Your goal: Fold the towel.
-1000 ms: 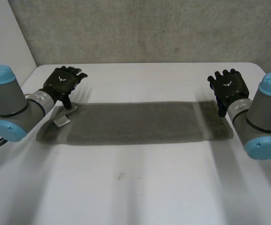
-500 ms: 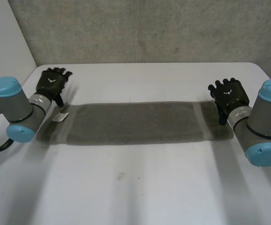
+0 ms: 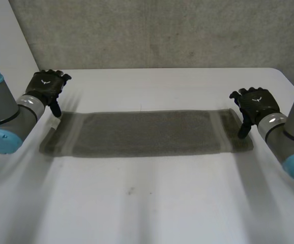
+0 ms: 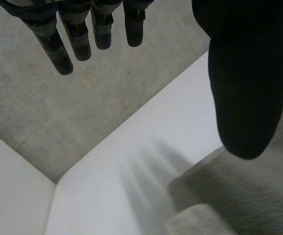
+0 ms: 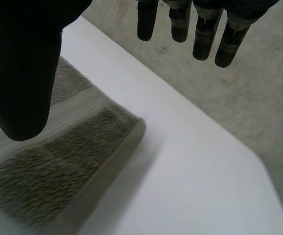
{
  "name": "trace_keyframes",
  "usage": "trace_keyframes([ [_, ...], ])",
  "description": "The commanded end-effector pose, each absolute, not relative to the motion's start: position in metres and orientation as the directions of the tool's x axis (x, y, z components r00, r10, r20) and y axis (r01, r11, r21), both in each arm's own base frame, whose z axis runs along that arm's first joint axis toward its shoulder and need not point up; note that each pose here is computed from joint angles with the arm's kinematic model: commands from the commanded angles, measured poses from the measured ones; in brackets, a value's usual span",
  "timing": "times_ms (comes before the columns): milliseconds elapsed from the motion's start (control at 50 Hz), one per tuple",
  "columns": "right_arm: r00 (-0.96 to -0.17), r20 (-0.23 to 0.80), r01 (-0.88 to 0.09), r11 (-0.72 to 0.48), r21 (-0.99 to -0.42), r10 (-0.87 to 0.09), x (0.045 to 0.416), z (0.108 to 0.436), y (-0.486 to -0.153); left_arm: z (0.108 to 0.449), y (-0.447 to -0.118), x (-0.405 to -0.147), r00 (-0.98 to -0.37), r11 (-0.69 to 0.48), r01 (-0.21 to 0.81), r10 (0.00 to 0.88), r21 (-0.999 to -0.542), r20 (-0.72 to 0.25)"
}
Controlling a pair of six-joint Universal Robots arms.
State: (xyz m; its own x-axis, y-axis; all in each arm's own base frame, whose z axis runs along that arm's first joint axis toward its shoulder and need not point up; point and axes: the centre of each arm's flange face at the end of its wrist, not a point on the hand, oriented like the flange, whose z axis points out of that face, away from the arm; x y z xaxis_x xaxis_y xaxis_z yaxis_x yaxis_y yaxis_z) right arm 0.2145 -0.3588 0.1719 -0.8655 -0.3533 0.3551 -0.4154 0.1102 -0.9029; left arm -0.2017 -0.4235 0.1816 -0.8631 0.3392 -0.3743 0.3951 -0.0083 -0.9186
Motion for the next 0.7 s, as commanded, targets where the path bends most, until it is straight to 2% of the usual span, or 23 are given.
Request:
trace_keyframes([
  [20,-0.873,0.266,-0.378,0.222,-0.899,-0.408,0.199,0.169,-0.351,0.205,-0.365,-0.215,-0.897,0.052,0.275,0.372,-0.960,-0.237],
  [40,-0.875,0.262,-0.379,0.237,-0.895,-0.407,0.195,0.167,-0.351,0.205,-0.365,-0.215,-0.898,0.052,0.274,0.372,-0.960,-0.236],
  [140,-0.874,0.260,-0.383,0.252,-0.889,-0.410,0.191,0.161,-0.348,0.202,-0.336,-0.208,-0.950,0.160,0.166,0.292,-0.973,-0.114],
  [240,-0.863,0.272,-0.407,0.268,-0.873,-0.426,0.187,0.143,-0.352,0.190,-0.315,-0.208,-0.967,0.243,0.103,0.251,-0.965,-0.040],
  [420,-0.847,0.281,-0.423,0.252,-0.870,-0.451,0.187,0.117,-0.359,0.191,-0.297,-0.210,-0.966,0.247,0.092,0.256,-0.965,-0.026],
  [700,-0.852,0.298,-0.416,0.209,-0.885,-0.430,0.185,0.109,-0.368,0.186,-0.296,-0.210,-0.966,0.256,0.093,0.257,-0.962,-0.024],
])
